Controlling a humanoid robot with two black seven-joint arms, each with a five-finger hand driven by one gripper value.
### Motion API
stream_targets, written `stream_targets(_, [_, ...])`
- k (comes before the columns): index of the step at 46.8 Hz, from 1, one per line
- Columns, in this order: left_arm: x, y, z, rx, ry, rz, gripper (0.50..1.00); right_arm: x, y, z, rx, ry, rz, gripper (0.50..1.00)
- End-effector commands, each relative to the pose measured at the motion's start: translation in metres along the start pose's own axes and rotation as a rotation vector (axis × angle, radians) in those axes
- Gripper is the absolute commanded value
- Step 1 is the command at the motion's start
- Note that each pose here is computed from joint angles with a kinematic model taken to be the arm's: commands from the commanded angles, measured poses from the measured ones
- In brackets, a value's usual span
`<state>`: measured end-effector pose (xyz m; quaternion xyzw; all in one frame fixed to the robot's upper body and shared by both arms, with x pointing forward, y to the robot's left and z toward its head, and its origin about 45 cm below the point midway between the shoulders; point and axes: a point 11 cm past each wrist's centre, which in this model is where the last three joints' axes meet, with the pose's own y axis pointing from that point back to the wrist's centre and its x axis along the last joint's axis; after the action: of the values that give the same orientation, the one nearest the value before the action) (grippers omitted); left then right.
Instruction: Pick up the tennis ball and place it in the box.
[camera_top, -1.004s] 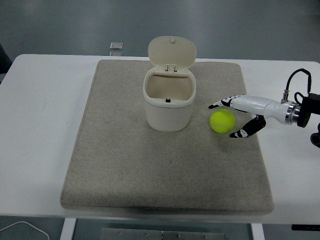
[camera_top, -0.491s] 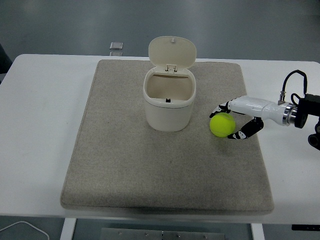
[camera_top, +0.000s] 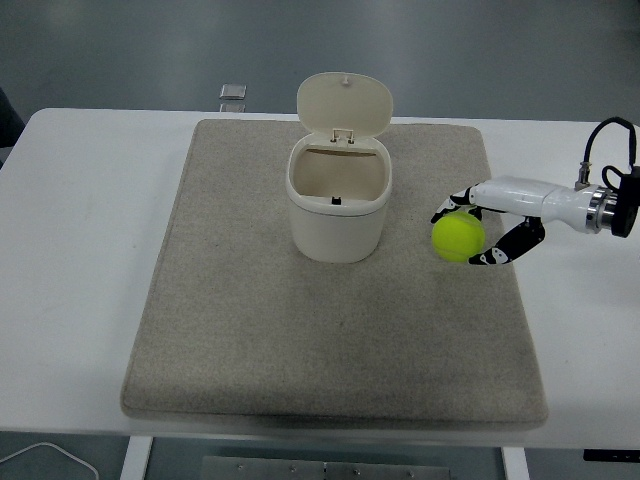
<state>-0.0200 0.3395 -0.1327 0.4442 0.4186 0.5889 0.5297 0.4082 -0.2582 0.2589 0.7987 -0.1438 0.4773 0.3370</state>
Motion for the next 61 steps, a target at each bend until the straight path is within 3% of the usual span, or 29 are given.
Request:
stream_targets(1, [0.0, 0.0, 0.0, 0.0, 0.0, -0.001, 0.992, 0.018, 0.009, -0.001, 0.013, -0.013, 0.014, 0.519])
stream_targets(8, [0.0, 0.0, 0.0, 0.0, 0.0, -0.001, 0.99, 0.056, 0.028, -0.011, 0.055, -0.086, 0.035, 0.525])
stream_targets(13, [0.0, 0.0, 0.0, 0.0, 0.0, 0.0, 0.992, 0.074, 0.032, -0.019, 0.077, -0.104, 0.035, 0.527])
stream_targets(22, [0.0, 0.0, 0.0, 0.0, 0.0, 0.0, 0.992, 0.088, 0.024, -0.03, 0.104, -0.089, 0.049, 0.527])
stream_targets(27, [0.0, 0.0, 0.0, 0.0, 0.0, 0.0, 0.99, 0.101, 0.013, -0.044, 0.135, -0.062, 0.056, 0.527])
stream_targets(35, [0.0, 0.0, 0.0, 0.0, 0.0, -0.001, 0.99, 0.103, -0.004, -0.056, 0.138, -0.053, 0.045, 0.527])
stream_targets(40, [0.0, 0.0, 0.0, 0.0, 0.0, -0.001, 0.992, 0.109, -0.019, -0.07, 0.161, -0.055, 0.045, 0.531])
stream_targets(56, [0.0, 0.0, 0.0, 0.0, 0.0, -0.001, 0.992, 0.11, -0.04, -0.081, 0.138, -0.122, 0.048, 0.59])
stream_targets(61, [0.0, 0.0, 0.0, 0.0, 0.0, 0.0, 0.992, 0.118, -0.045, -0.087, 0.138, -0.135, 0.057, 0.609])
